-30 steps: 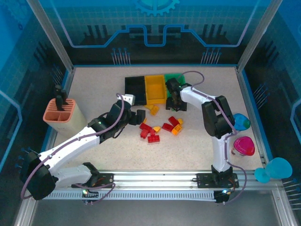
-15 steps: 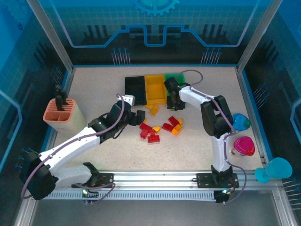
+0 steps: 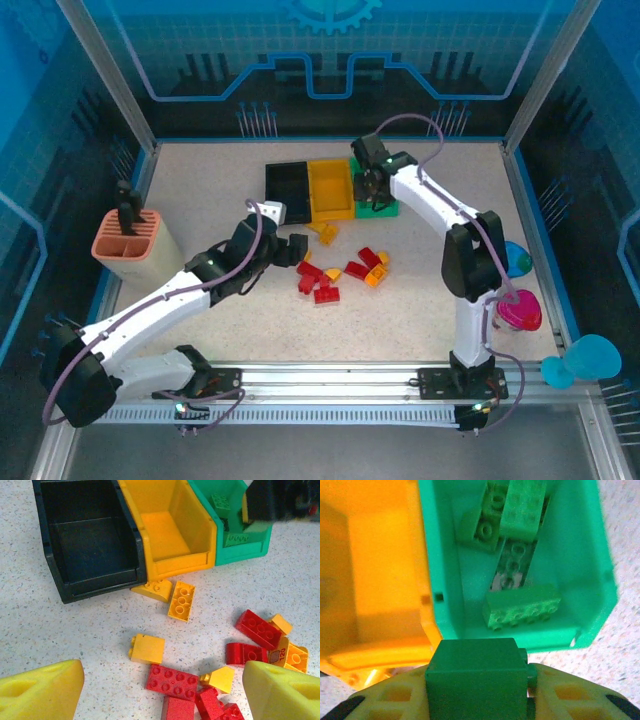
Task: Sort the legos into containers by color
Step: Place the lego in the container, then pick up the lego from the center of the table, then place the lego in the container, then pick up the lego from the center of the table.
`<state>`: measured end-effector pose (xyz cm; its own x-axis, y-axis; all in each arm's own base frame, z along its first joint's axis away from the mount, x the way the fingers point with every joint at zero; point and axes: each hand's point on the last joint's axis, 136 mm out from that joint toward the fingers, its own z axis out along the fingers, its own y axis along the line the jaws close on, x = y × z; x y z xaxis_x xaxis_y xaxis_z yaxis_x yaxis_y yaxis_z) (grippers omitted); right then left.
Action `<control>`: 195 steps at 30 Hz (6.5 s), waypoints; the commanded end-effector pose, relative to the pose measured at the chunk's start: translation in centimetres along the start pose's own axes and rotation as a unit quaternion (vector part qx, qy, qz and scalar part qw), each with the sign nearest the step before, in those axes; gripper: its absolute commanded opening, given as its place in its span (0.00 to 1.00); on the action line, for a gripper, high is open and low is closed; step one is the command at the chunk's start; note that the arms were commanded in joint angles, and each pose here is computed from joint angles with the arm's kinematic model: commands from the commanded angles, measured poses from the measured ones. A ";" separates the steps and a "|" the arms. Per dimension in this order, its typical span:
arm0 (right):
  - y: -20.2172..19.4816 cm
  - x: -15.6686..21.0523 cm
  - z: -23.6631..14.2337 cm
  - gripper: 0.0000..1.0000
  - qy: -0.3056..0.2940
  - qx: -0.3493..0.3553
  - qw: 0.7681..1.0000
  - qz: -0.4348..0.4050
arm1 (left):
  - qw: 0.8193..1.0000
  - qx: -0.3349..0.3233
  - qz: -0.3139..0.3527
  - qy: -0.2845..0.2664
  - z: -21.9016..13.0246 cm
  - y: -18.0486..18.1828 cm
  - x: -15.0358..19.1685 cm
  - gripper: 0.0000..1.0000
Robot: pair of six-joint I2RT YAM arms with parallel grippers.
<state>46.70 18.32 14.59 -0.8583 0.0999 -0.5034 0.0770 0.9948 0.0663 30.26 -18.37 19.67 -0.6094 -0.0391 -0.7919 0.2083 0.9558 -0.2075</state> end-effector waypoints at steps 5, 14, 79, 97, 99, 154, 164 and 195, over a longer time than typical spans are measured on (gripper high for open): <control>-1.7 -3.7 1.3 0.41 0.005 0.022 1.000 0.009 | 1.000 -0.015 -0.012 -0.004 -1.1 1.0 0.4 0.83; -0.9 -3.7 0.7 0.70 0.002 -0.005 1.000 0.017 | 1.000 -0.015 -0.011 -0.004 -1.5 1.2 0.4 0.83; -4.6 6.7 -2.8 0.66 0.004 -0.122 0.990 0.071 | 0.970 -0.054 0.036 0.235 13.0 0.4 6.4 0.33; -5.1 7.6 -3.2 0.65 0.001 -0.123 0.989 0.077 | 0.992 0.004 0.042 0.119 16.1 -4.2 -4.7 0.35; -5.2 7.7 -3.2 0.65 0.002 -0.123 0.989 0.076 | 0.993 0.003 0.042 0.114 17.1 -4.3 -5.4 0.35; 8.6 13.1 4.3 0.72 0.104 -0.007 0.994 0.018 | 0.996 -0.014 -0.070 0.048 1.9 3.6 1.1 0.92; 10.1 13.2 6.3 0.69 0.110 -0.002 0.994 0.018 | 0.997 -0.029 -0.065 0.042 0.4 4.6 1.7 0.92; 8.8 6.2 -1.2 0.30 -0.007 -0.050 0.998 -0.034 | 0.995 -0.012 -0.058 0.082 2.3 3.0 3.9 0.89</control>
<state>39.32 27.61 10.63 -0.8860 0.0516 -0.4607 -0.0039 0.9929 0.1187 30.63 -15.73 15.24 -0.7329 -0.1092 -0.6715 0.1050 0.9570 -0.2703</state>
